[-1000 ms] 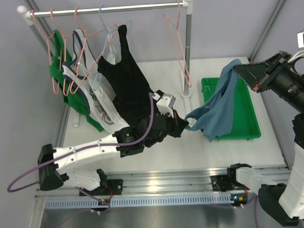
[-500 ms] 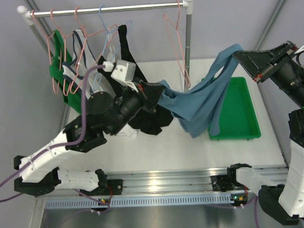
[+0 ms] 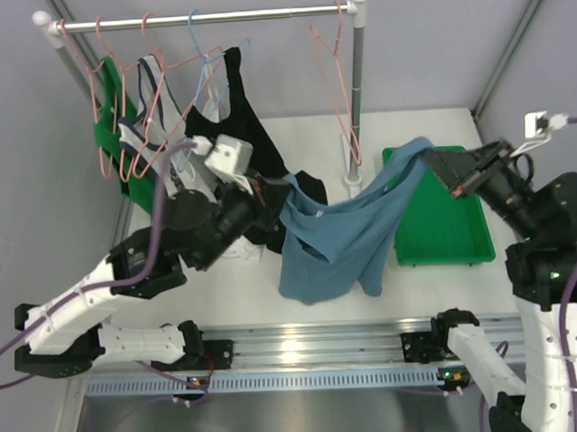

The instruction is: Place the tank top on the hanger

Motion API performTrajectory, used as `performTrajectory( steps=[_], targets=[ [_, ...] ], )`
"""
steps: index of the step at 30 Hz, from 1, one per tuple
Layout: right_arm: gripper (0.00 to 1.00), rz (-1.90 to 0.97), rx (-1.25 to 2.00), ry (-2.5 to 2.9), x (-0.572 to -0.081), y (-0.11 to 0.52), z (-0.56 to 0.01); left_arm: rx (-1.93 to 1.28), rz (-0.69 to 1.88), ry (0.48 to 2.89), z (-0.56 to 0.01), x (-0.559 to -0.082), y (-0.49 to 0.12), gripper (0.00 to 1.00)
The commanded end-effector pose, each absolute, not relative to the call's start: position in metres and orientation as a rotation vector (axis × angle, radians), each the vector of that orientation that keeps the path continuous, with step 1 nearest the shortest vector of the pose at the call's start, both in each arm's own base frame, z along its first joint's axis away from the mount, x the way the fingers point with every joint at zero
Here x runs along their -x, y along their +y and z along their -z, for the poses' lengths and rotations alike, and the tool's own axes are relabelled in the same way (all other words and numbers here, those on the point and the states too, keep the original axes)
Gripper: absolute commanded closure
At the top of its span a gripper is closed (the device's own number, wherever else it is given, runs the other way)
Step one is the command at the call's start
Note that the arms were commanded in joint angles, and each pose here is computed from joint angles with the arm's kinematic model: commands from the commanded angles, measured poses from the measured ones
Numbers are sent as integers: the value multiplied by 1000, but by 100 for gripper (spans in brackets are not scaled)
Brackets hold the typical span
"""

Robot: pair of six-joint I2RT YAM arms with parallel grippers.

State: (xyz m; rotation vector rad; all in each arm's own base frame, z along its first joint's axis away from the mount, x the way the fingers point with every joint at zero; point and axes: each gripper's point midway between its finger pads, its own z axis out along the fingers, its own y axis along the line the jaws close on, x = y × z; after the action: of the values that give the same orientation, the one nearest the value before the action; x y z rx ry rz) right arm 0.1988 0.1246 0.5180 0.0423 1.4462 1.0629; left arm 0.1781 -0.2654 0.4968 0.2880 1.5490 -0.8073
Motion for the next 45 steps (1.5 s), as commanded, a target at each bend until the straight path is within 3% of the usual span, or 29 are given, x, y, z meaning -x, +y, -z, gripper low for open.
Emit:
performTrajectory(
  steps=[1,8,16,25,29,30,35,41,45],
  targets=[
    [100,-1108,-159,1574,-212,127,-430,-367,721,1800,-382,-176,-282,100],
    [100,-1059,-414,1909,-201,135,-227,-352,817,2200,-197,-150,-300,100],
    [100,-970,-529,2146,-172,152,-114,-301,822,2366,-125,-156,-289,100],
    [99,-766,-503,2253,-171,162,-80,-294,821,2432,-106,-176,-279,100],
    [84,-729,-454,2280,-173,168,-77,-299,811,2452,-102,-178,-278,100],
    [76,-721,-440,2278,-174,168,-80,-298,812,2451,-103,-178,-278,100],
    [60,-702,-358,2235,-181,168,-110,-286,813,2437,-109,-180,-277,98],
    [51,-717,-293,2230,-178,170,-135,-296,797,2455,-111,-178,-275,85],
    [44,-685,-277,2243,-175,165,-140,-315,781,2459,-119,-177,-272,67]
  ],
)
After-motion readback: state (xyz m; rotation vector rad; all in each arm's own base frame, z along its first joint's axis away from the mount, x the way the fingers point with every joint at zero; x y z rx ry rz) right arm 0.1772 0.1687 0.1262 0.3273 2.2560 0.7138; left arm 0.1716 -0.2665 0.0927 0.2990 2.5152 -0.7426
